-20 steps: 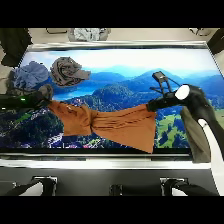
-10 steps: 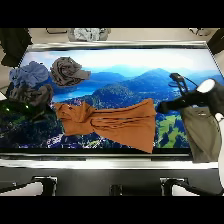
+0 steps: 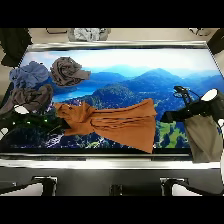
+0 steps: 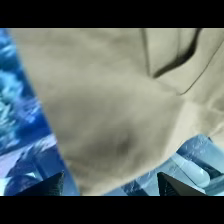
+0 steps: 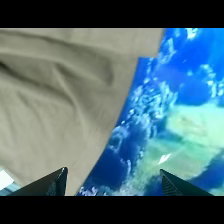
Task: Fold the shirts.
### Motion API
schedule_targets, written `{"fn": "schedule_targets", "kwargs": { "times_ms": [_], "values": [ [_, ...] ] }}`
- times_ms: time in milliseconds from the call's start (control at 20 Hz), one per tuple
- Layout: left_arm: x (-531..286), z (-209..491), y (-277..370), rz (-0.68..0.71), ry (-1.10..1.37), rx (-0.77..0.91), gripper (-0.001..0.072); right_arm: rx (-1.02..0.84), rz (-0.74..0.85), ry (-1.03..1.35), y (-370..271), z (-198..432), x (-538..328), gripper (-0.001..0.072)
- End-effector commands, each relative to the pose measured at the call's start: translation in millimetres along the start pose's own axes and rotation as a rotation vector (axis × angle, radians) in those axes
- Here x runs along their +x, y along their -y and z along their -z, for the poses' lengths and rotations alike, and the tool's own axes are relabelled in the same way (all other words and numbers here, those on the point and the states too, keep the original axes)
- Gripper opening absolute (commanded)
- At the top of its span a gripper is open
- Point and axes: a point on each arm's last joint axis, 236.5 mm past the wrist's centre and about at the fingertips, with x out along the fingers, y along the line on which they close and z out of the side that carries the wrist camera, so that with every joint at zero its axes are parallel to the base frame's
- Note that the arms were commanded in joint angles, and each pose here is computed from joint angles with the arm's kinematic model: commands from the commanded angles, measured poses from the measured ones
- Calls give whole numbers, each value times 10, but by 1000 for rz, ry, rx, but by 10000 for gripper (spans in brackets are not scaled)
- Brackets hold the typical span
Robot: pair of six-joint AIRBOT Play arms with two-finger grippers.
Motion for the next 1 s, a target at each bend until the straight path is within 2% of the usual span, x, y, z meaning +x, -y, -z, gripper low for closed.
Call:
{"fn": "schedule_targets", "kwargs": {
  "times_ms": [0, 50, 200, 350, 400, 550, 600, 650, 750, 950],
  "values": [
    [116, -115, 68, -8, 54, -4, 624, 25, 32, 43, 107, -96, 37, 689],
    [127, -134, 68, -10, 61, -18, 515, 34, 35, 48, 127, -111, 59, 689],
    [166, -127, 57, -12, 52, -29, 451, 53, 21, 46, 159, -129, 157, 689],
    [170, -90, 62, -8, 33, -30, 318, 73, -10, 45, 142, -147, 242, 689],
    [128, -86, 73, -3, 27, -29, 317, 73, -12, 42, 141, -141, 249, 689],
    [-207, -88, 43, -1, 31, -2, 356, 59, -11, 39, 140, -134, 249, 688],
    [-324, -70, -18, -18, 39, -2, 520, 55, -11, 39, 142, -134, 249, 688],
    [-409, -27, -114, -44, 38, -6, 594, 54, -9, 41, 146, -139, 248, 688],
    [-401, 82, -265, -81, 7, -20, 594, 53, -5, 47, 156, -152, 249, 688],
    [30, 153, -105, 23, 5, -87, 594, 45, -6, 46, 153, -150, 249, 688]
  ]
}}
